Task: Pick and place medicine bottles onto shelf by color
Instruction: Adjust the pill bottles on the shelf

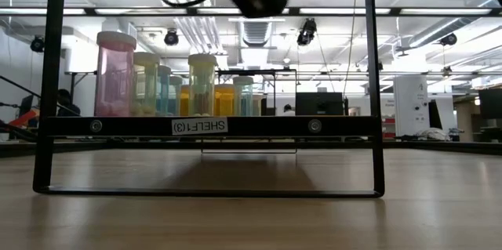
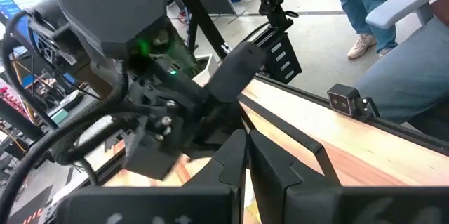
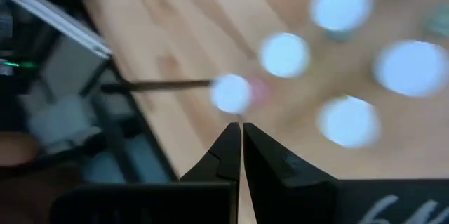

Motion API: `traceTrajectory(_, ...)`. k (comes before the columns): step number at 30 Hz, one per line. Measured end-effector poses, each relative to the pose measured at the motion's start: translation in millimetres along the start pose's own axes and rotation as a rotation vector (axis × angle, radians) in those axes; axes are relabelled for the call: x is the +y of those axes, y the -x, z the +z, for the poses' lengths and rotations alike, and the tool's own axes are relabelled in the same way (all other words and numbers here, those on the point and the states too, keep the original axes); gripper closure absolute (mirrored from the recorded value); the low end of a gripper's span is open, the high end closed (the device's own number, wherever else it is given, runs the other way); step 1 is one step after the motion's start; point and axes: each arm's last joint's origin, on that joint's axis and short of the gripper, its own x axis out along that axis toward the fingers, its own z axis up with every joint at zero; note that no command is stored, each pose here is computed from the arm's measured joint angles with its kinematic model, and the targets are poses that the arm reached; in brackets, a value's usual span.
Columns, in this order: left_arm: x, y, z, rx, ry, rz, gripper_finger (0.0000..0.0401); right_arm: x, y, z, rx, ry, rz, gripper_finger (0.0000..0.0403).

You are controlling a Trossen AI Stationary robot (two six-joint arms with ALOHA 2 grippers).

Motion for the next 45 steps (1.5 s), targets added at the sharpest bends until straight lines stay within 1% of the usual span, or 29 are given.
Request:
traceTrajectory(3,0.0,-0.1,0.0,0.0,0.0,0.0,0.0399,-8.1,9.1,-5.5,0.047,0.008,-0.111,0.0394)
traceTrajectory(7,-0.1,-0.2,-0.2,0.001,0.002,0.0,0.0399,-23.7,11.8,-14.8,0.12,0.014,-0.283,0.0394)
traceTrajectory(9,-0.1,-0.2,-0.2,0.001,0.002,0.0,0.0399,-27.2,10.6,-16.0,0.114,0.004,-0.322,0.0394)
traceTrajectory(15,-0.1,-0.3,-0.2,0.001,0.002,-0.001,0.0399,-21.6,8.3,-11.0,0.055,0.061,-0.267,0.0394)
traceTrajectory(20,-0.1,-0.1,-0.2,0.001,0.002,0.0,0.0399,-25.7,4.8,-12.3,0.047,0.068,-0.301,0.0394)
traceTrajectory(26,0.0,-0.1,-0.2,0.001,0.002,0.001,0.0399,-35.9,-6.5,-16.5,0.05,0.066,-0.351,0.0394)
traceTrajectory(29,0.0,-0.1,-0.2,0.002,0.001,0.002,0.0399,-36.4,-8.8,-16.4,0.038,0.076,-0.35,0.0394)
traceTrajectory(34,0.0,-0.1,-0.2,0.002,0.001,0.003,0.0399,-31.8,-10.7,-12.6,-0.007,0.093,-0.303,0.0394)
traceTrajectory(40,0.0,-0.1,-0.1,0.002,0.001,0.003,0.0399,-31.8,-10.9,-12.2,-0.009,0.093,-0.301,0.0394)
traceTrajectory(45,0.0,-0.1,-0.2,0.002,0.001,0.003,0.0399,-30.5,-11.5,-11.5,-0.01,0.146,-0.288,0.0394)
